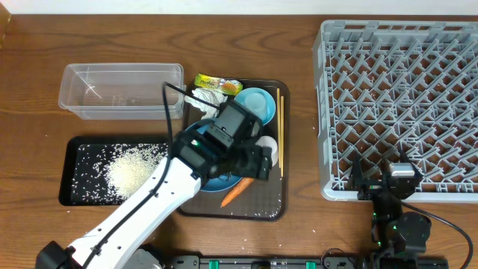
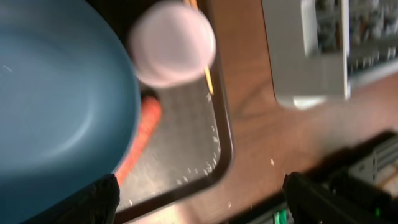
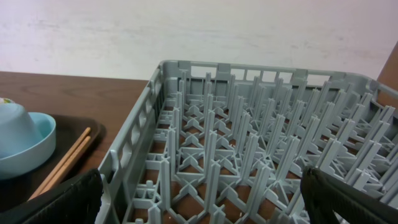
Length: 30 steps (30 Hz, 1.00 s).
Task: Sort waste into correct bins and load items into the dishwasher rack
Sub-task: 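Carry the teal plate back and set it on the middle tray, then move the left gripper down to the carrot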
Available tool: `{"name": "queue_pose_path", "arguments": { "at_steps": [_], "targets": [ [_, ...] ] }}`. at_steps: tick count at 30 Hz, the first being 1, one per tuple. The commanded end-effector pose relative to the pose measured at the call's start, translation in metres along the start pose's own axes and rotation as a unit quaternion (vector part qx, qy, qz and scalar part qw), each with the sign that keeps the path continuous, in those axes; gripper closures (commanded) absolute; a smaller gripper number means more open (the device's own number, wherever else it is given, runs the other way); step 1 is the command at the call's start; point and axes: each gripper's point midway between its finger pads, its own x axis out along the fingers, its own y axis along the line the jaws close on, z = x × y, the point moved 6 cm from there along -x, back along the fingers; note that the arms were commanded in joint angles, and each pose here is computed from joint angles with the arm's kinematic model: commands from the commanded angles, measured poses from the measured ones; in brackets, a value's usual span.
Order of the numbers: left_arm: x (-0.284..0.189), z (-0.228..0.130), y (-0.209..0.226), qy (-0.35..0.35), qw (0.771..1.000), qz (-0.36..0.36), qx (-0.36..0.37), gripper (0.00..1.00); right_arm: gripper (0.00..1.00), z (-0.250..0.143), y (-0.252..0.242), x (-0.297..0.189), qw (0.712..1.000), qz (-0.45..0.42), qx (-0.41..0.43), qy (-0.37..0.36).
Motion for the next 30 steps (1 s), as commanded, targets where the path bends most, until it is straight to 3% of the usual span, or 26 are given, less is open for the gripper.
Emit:
{"name": "queue_pose_path", "arguments": {
  "at_steps": [1, 3, 12, 18, 22, 30],
  "targets": [
    [0.002, -0.014, -0.013, 0.029, 0.998, -0.007, 0.047, 0.13, 0.01, -0.001, 0.003, 0.000, 1.000, 0.007, -0.008, 0.001],
    [0.008, -0.025, -0.013, 0.045, 0.997, 0.008, 0.068, 0.14, 0.01, -0.001, 0.003, 0.000, 1.000, 0.007, -0.008, 0.001],
    [0.036, -0.049, 0.002, 0.061, 0.983, 0.122, 0.119, 0.36, 0.01, -0.001, 0.003, 0.000, 1.000, 0.007, -0.008, 0.001],
    [0.062, -0.055, 0.009, 0.087, 0.970, 0.177, 0.139, 0.38, 0.01, -0.001, 0.003, 0.000, 1.000, 0.007, -0.008, 0.001],
    [0.076, -0.060, 0.010, 0.106, 0.965, 0.190, 0.147, 0.46, 0.01, -0.001, 0.003, 0.000, 1.000, 0.007, -0.008, 0.001],
    [0.092, -0.056, 0.013, 0.068, 0.947, 0.265, 0.169, 0.45, 0.01, -0.001, 0.003, 0.000, 1.000, 0.007, -0.008, 0.001]
  ]
}}
